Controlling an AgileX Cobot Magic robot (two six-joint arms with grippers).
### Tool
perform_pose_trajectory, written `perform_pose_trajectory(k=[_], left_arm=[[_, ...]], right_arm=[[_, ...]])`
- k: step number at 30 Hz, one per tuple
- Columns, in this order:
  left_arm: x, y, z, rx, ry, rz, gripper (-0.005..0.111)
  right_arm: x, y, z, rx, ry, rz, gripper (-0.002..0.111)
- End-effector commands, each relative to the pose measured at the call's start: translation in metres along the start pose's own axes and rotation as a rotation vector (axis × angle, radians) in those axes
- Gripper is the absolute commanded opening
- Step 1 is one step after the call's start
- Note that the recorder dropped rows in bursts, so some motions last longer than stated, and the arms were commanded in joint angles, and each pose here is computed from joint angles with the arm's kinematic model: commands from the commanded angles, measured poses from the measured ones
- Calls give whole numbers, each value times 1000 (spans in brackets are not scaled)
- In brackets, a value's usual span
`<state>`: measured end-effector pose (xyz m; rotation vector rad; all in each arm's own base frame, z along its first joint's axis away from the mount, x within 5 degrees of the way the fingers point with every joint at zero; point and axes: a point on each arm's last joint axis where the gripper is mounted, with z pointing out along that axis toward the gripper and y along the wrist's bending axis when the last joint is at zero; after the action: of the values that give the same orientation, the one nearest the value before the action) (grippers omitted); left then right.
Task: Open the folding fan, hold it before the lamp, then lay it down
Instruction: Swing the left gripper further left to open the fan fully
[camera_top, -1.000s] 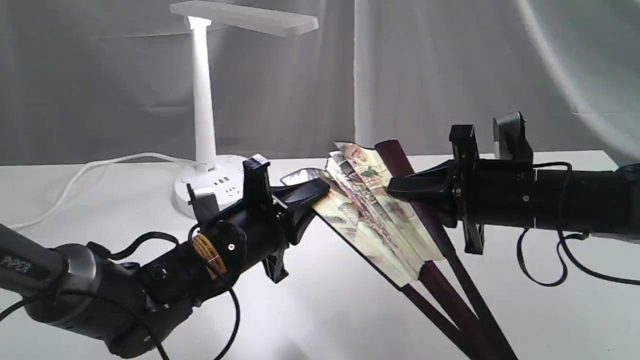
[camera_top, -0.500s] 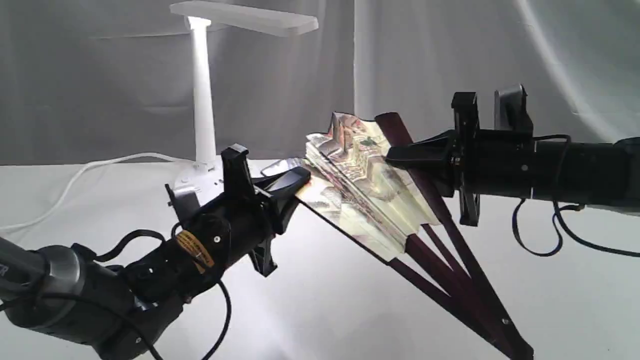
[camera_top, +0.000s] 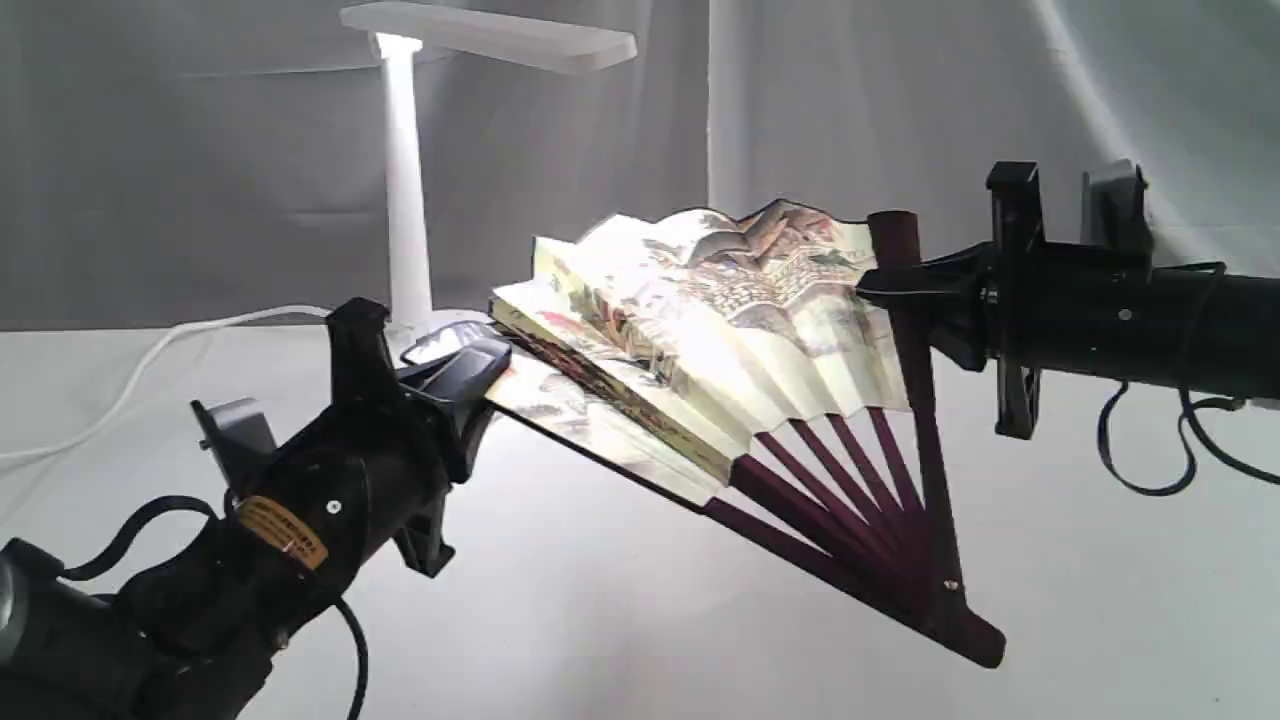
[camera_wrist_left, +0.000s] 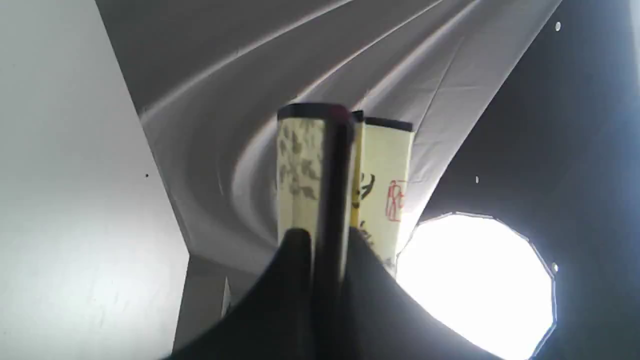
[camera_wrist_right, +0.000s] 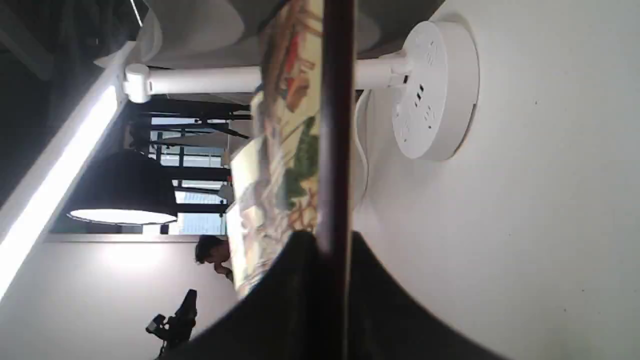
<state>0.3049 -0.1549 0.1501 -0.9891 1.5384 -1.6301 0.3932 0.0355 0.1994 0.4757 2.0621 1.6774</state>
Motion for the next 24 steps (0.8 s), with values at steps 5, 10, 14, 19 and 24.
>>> perform_pose_trajectory(k=[5, 10, 14, 19, 24], left_arm=[[-13, -11, -17, 32, -163, -29, 0], [-18, -13, -25, 30, -226, -36, 0], [-16, -11, -28, 28, -274, -65, 0], [-5, -8, -31, 19, -372, -95, 0], [7, -4, -37, 2, -466, -128, 0]], right_arm=[[-12, -2, -20, -14, -32, 5, 0], [-21, -5, -34, -14, -70, 11, 0], [-27, -7, -46, -16, -100, 17, 0], [-35, -10, -60, -19, -135, 27, 0], [-39, -11, -72, -29, -158, 46, 0]])
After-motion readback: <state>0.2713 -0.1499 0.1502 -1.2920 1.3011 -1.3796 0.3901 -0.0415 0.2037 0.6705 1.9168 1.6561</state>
